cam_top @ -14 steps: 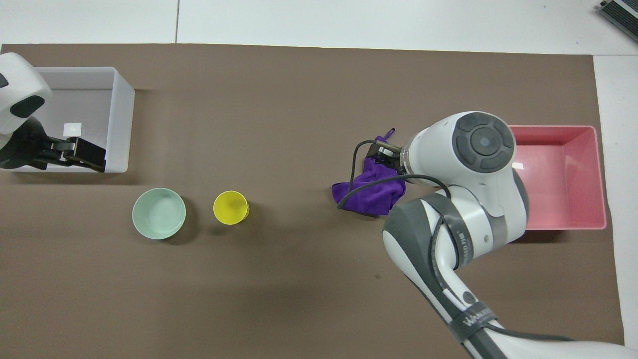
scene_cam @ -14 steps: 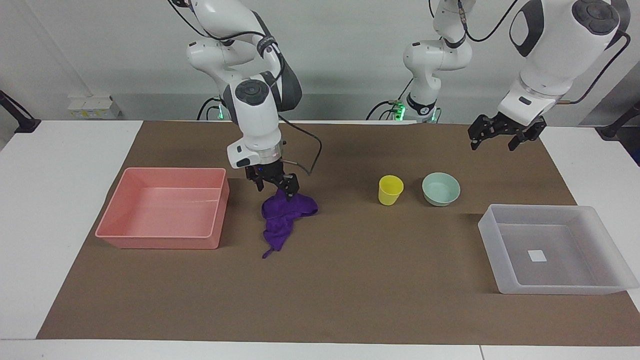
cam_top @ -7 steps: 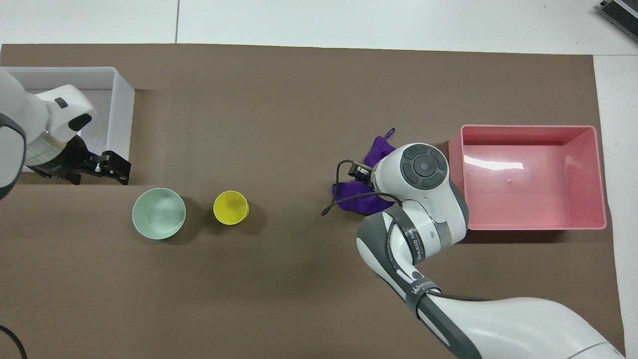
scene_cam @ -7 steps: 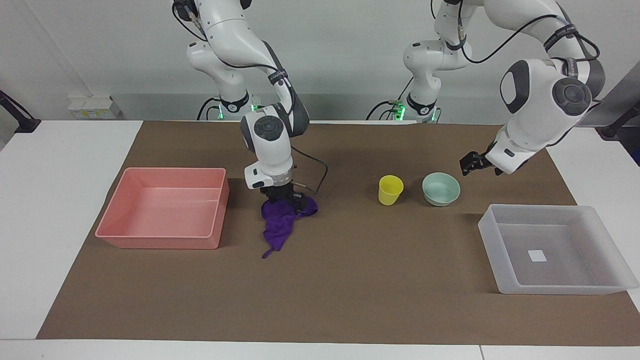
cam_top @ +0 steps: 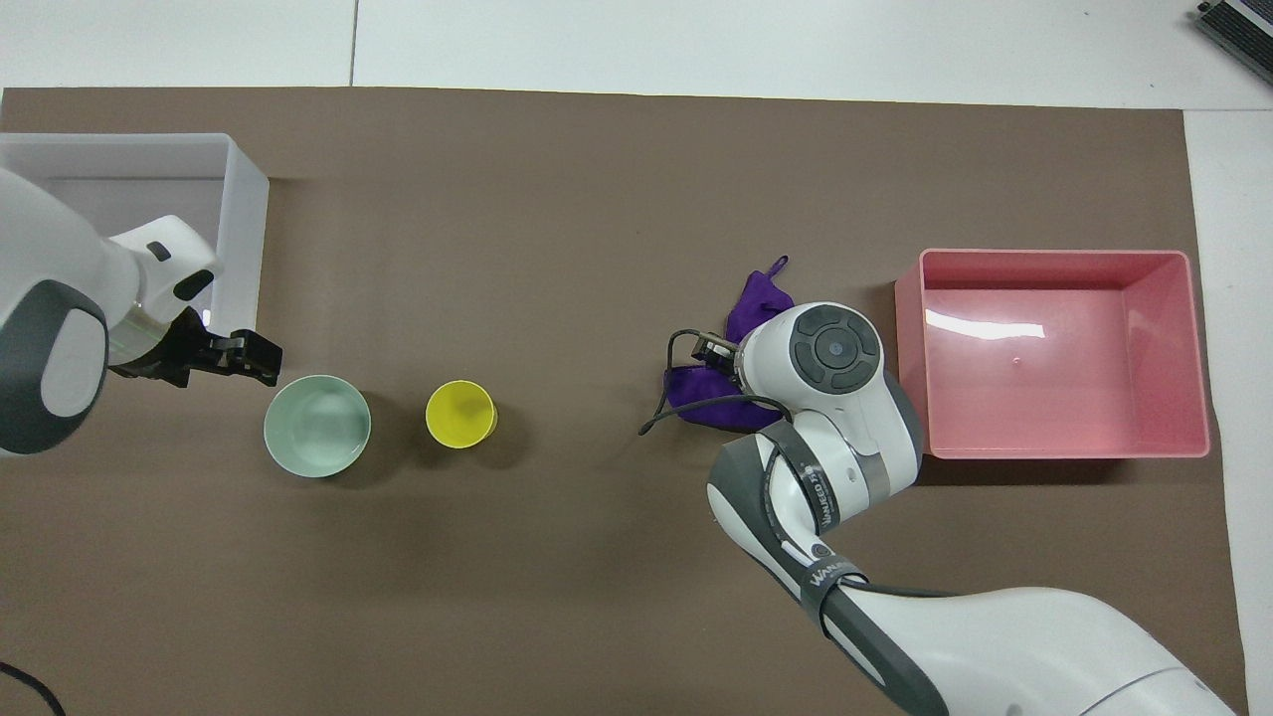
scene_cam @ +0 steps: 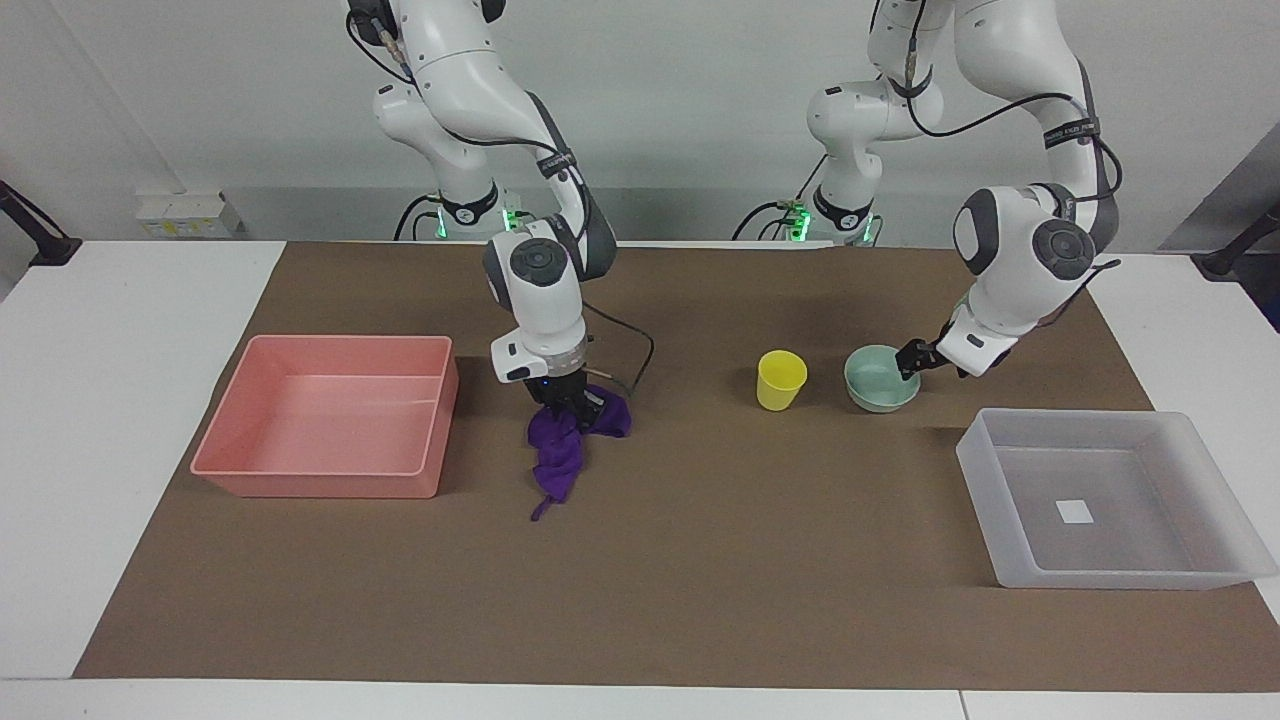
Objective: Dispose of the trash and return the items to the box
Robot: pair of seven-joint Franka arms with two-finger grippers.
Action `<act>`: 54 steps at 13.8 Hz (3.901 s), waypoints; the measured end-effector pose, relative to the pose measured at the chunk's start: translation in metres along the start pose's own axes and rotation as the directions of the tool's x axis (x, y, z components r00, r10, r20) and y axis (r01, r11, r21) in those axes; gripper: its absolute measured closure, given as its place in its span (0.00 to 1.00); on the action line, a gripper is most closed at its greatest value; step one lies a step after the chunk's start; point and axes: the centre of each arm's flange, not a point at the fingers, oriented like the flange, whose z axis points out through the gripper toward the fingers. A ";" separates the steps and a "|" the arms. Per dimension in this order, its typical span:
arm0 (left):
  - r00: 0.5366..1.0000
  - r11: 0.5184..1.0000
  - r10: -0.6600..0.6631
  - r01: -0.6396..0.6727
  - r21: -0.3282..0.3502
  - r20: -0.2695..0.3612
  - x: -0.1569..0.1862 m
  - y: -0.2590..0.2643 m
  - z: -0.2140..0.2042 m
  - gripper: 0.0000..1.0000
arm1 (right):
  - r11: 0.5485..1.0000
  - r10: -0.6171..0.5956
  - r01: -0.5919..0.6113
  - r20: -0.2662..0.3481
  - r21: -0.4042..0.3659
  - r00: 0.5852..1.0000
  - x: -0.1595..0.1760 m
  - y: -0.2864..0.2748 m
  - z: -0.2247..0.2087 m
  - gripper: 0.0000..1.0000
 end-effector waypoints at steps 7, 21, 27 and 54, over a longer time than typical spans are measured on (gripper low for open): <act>0.999 1.000 0.017 -0.017 0.003 0.050 -0.012 0.008 0.023 0.63 | 0.989 0.124 -0.122 0.019 -0.080 0.992 0.044 0.059 -0.145 0.90; 0.997 1.000 0.015 -0.014 -0.005 0.075 0.004 -0.008 -0.121 0.96 | 0.931 0.350 -0.343 0.034 -0.124 0.936 0.141 0.277 -0.131 0.89; 0.994 0.997 0.075 -0.072 -0.033 0.077 0.011 -0.027 -0.160 0.96 | 0.994 0.063 -0.061 0.016 -0.086 0.998 0.133 0.244 -0.170 0.47; 0.927 0.980 -0.195 0.168 -0.110 -0.320 0.148 -0.207 -0.098 0.96 | 0.960 -0.255 0.265 0.112 -0.088 0.960 0.133 0.199 -0.344 0.00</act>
